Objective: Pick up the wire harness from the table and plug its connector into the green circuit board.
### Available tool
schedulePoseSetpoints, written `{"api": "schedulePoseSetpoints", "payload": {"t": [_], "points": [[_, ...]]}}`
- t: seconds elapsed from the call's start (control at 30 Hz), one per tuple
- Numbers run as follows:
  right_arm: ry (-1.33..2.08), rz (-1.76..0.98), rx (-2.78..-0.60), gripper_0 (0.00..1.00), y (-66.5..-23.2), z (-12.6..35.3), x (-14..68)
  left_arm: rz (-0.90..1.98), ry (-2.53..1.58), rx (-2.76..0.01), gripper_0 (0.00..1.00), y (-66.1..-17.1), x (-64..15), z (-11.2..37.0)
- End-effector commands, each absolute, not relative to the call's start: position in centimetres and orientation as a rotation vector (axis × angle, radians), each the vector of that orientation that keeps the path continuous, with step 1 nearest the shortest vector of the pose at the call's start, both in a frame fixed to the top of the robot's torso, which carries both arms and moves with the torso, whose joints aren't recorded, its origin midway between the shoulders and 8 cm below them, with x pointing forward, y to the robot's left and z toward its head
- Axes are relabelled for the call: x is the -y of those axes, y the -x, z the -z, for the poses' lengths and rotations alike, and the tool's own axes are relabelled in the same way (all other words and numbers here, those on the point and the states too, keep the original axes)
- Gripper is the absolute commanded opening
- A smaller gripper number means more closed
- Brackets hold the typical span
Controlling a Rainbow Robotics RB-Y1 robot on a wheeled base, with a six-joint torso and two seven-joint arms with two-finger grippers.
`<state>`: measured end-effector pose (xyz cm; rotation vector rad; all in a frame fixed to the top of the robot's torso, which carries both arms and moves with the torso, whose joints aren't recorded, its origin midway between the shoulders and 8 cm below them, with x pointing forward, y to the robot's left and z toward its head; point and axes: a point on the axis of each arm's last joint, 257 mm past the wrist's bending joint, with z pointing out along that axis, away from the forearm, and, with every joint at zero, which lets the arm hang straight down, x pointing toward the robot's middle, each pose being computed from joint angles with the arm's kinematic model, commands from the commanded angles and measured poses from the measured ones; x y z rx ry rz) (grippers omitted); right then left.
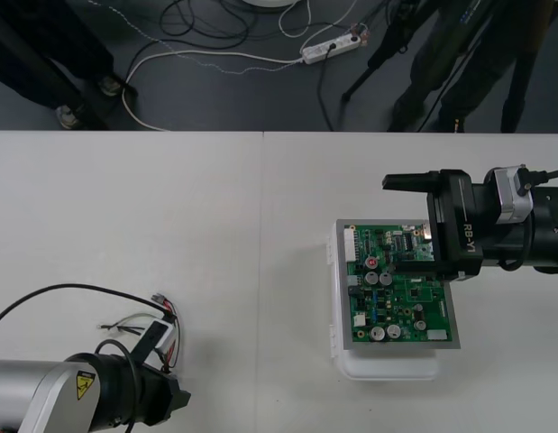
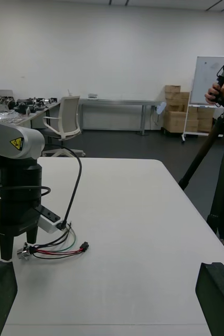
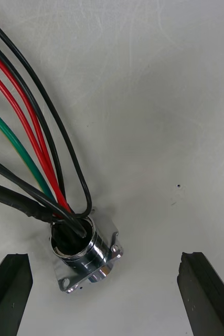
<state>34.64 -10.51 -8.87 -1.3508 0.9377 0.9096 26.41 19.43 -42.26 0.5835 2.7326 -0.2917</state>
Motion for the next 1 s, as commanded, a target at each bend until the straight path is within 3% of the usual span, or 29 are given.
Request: {"api": "schedulePoseSetpoints", "payload": {"t": [0.03, 1.0], "points": [[1.338, -0.915, -0.904, 1.00, -34.4, 9.5, 9.7, 0.307, -0.422, -2.743, 0.82, -27.8, -19.7, 41.5], [1.325, -0.945, -0.903, 1.00, -34.2, 9.6, 9.4, 0.298, -0.485, -2.732, 0.82, -29.3, -19.5, 41.9]]}}
